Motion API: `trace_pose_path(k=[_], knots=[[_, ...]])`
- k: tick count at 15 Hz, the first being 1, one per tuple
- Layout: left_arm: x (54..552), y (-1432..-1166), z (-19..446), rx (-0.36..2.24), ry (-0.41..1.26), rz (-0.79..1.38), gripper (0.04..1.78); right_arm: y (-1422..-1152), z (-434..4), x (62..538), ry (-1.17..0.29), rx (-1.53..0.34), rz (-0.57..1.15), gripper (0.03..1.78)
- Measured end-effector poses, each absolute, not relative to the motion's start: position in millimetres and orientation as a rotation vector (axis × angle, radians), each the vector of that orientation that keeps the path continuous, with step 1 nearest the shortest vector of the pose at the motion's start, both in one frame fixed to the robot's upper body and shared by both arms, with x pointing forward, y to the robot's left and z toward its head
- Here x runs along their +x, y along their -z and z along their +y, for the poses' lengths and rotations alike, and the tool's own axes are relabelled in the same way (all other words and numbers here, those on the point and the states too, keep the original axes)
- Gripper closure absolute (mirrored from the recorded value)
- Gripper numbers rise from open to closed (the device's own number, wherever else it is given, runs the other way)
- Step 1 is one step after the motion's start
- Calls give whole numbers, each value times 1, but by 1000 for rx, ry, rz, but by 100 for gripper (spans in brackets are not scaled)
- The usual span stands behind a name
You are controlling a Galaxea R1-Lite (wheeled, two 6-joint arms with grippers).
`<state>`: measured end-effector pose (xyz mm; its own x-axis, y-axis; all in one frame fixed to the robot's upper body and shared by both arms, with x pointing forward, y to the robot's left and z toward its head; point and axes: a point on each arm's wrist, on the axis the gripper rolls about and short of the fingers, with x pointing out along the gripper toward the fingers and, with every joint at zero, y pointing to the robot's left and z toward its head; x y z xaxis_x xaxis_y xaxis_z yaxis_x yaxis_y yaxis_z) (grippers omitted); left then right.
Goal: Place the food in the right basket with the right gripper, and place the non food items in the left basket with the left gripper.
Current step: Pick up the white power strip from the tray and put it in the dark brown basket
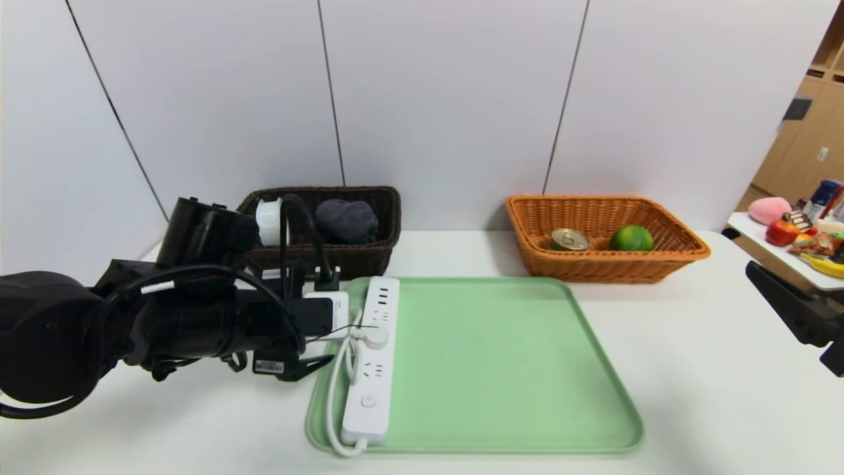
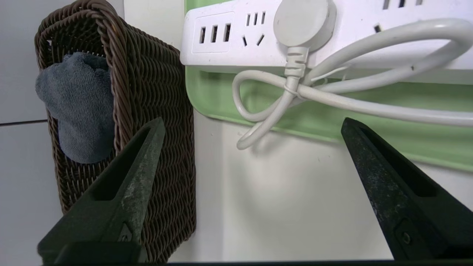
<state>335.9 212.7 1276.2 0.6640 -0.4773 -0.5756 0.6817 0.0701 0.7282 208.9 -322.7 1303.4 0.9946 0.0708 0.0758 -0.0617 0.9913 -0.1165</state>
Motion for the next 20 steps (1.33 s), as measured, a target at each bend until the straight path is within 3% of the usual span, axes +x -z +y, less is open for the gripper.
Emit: trace_pose_path(k=[20], knots=[[356, -1239, 187, 1203, 940, 235, 13, -1307, -321, 218, -78, -115, -71, 11]])
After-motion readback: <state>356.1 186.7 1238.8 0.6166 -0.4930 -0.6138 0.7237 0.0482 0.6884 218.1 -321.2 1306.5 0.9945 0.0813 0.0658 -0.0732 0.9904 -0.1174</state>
